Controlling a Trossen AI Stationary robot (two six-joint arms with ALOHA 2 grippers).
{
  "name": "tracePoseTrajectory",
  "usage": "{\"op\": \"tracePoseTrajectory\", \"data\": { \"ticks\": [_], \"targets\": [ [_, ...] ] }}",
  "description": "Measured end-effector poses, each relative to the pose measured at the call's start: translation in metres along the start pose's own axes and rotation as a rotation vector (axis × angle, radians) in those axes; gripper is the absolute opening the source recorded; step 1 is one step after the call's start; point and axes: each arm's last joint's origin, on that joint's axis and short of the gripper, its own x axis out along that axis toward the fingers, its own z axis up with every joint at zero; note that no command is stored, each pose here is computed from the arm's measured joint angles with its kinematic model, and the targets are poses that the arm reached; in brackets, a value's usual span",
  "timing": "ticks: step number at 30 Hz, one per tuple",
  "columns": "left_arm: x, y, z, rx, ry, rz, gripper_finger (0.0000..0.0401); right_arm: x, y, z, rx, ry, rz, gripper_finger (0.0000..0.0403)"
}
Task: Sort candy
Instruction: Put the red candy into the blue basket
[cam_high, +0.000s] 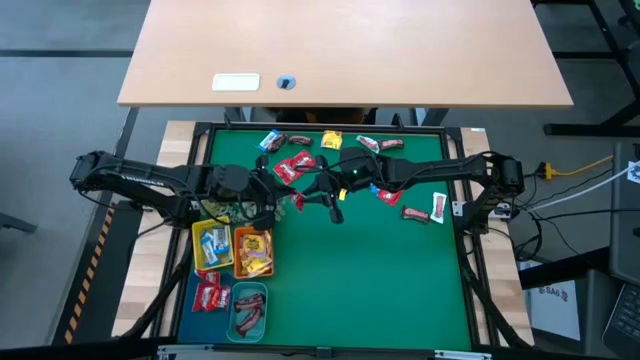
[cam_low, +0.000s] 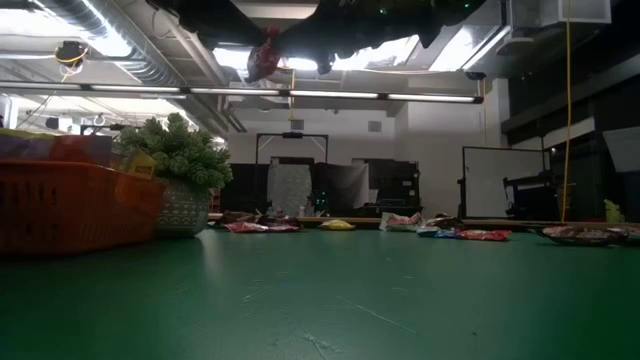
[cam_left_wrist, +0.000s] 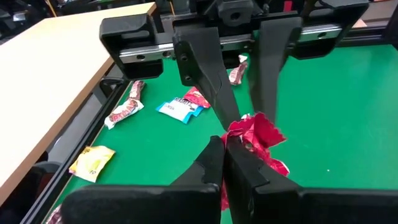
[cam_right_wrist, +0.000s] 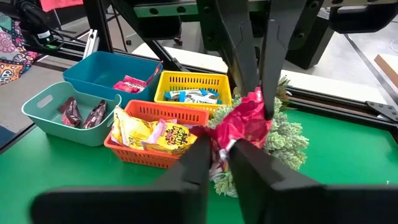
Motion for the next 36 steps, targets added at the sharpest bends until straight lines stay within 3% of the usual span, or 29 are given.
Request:
{"op": "tracePoseTrajectory", "data": {
  "ticks": [5, 10, 23, 29, 33, 36],
  "targets": [
    [0.000, 0.000, -0.001, -0.007, 0.008, 0.008, 0.0000, 0.000, 0.000, -0.001, 0.003, 0.015, -0.026, 0.0155],
    [-0.002, -0.001, -0.003, -0.040, 0.031, -0.027, 0.0000, -0.001, -0.003, -0.003, 0.010, 0.039, -0.064, 0.0203],
    [-0.039, 0.002, -0.014, -0.258, 0.177, -0.252, 0.0000, -0.016, -0.005, 0.004, 0.013, 0.098, -0.228, 0.0221],
    [-0.054, -0.001, -0.028, -0.398, 0.381, -0.459, 0.0000, -0.016, -0.004, 0.004, 0.015, 0.106, -0.224, 0.0221],
    [-0.064, -0.009, -0.039, -0.618, 0.650, -0.656, 0.0000, -0.016, -0.003, 0.000, 0.023, 0.145, -0.224, 0.0221],
    [-0.073, -0.017, -0.045, -0.797, 0.877, -0.710, 0.0000, -0.016, -0.003, -0.001, 0.025, 0.154, -0.231, 0.0221]
  ]
}}
